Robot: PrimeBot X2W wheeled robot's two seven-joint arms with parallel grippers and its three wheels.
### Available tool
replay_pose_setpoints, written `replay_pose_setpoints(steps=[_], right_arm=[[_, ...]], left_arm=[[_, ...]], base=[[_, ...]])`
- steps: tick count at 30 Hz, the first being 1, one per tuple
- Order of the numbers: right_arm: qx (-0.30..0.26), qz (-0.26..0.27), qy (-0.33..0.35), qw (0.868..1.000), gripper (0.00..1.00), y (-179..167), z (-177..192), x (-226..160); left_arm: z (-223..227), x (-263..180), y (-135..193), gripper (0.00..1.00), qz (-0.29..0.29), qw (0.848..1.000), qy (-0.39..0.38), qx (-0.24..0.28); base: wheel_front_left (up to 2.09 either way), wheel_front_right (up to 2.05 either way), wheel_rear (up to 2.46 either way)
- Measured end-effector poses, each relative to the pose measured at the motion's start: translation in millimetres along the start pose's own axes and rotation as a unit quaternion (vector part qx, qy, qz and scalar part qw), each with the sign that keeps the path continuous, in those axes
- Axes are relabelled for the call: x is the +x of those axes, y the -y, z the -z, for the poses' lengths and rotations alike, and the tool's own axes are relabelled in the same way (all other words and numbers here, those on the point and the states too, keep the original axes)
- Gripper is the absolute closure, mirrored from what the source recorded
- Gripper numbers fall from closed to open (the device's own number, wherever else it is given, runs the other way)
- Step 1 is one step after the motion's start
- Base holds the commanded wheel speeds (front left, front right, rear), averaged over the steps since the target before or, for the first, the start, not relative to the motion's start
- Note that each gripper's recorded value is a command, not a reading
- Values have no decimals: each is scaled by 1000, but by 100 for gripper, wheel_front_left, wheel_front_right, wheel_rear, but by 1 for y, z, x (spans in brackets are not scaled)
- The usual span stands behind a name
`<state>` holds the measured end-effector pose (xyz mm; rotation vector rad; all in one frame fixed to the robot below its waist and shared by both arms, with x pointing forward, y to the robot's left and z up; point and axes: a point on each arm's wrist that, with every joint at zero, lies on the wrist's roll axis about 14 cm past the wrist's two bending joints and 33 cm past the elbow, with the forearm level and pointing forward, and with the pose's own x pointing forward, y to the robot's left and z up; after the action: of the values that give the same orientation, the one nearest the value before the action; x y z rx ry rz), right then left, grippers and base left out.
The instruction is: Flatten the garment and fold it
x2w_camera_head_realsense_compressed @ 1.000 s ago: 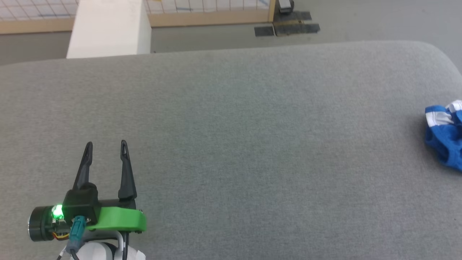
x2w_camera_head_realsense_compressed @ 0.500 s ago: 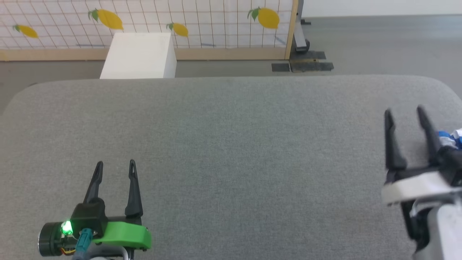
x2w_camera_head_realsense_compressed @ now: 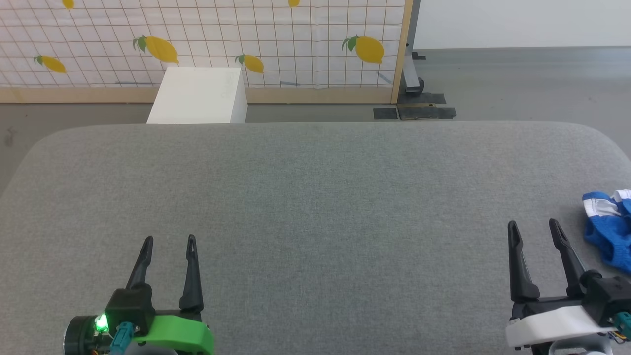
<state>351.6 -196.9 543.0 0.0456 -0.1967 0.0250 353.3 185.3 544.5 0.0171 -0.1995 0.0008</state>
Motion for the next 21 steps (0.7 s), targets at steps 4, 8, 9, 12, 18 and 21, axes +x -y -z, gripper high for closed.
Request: replay_pose_setpoints(steps=[4,8,9,12,18,21], right_arm=[[-6,1,6,1000,0,1,-5,-4],[-8,2,13,1000,0,1,-10,-6],[-8,1,12,1000,0,1,-10,-6],[-10,-1,7,1000,0,-1,-9,-7],[-13,-2,3,1000,0,-2,-9,-6],[-13,-2,2,1000,100,-1,-9,-6]], left_arm=[[1,-2,1,0,3,1000,-2,-2],[4,-5,1,0,2,1000,-7,-2],[4,-5,1,0,3,1000,-8,-2],[6,-5,2,0,5,1000,-11,-4],[8,-6,1,0,5,1000,-14,-6],[8,-6,1,100,5,1000,-14,-5]], base=[[0,0,0],[0,0,0],[0,0,0],[0,0,0],[0,0,0],[0,0,0]])
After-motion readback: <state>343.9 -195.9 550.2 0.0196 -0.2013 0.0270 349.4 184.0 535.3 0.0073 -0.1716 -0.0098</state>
